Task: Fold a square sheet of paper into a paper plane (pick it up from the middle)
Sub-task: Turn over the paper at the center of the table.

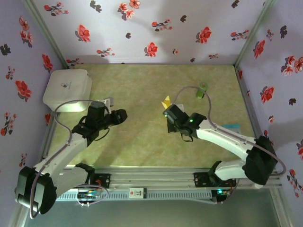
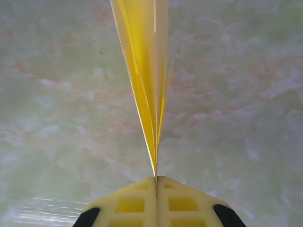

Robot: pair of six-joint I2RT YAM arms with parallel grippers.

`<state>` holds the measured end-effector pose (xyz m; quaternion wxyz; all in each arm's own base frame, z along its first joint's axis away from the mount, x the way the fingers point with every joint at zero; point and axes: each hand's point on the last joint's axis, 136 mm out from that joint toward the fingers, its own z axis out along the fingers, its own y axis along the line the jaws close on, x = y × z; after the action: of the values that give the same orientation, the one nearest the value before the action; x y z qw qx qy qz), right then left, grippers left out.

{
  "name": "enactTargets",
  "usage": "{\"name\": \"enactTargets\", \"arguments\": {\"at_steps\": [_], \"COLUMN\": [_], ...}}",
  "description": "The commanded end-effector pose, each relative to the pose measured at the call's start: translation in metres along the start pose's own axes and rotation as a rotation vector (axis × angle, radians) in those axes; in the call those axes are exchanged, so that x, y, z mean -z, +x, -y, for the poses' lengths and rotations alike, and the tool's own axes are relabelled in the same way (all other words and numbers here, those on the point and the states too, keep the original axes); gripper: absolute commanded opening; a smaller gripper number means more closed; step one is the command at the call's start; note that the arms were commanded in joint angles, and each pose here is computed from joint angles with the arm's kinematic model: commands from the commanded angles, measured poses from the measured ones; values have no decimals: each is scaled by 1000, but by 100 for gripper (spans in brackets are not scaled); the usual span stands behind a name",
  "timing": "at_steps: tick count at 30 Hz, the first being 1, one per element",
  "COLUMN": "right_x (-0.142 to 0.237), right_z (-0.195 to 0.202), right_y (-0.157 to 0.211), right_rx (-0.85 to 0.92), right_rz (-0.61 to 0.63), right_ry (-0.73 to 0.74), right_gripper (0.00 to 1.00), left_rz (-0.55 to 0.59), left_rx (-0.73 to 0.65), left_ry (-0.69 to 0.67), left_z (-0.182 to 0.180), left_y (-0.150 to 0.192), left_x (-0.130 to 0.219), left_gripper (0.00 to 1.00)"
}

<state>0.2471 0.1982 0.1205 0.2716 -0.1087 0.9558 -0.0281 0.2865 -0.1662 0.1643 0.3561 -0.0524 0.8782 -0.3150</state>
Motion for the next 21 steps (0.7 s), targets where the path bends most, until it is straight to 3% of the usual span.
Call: {"name": "enactTargets", "arguments": {"at_steps": [1,8,14,16,19,21], "right_x": [2,-12,-26,-26,-18,-10], "right_z": [17,-26,-67,-84,-105,-108], "right_y": [1,17,50,58,57,48], "right_rx": [172,357,498,502,461,430], "right_rz": [-9,-36,-157,-169,-150,-103], "right_ry": [201,227,148,60,-81,-115], "right_gripper": [2,3,6,13,32,38], "left_rz": [44,98,116,119,122,118], "left_rx": [-4,37,64,62,64,68], "left_ry": [-57,-108,-125,-126,-129,-130], "left_z": [-13,-28,-36,-36,-37,-37], "left_y": [-6,-10,-12,-13,-15,-15], "left_x": [9,19,22,22,21,20], "left_gripper": [46,50,52,52,53,53]}}
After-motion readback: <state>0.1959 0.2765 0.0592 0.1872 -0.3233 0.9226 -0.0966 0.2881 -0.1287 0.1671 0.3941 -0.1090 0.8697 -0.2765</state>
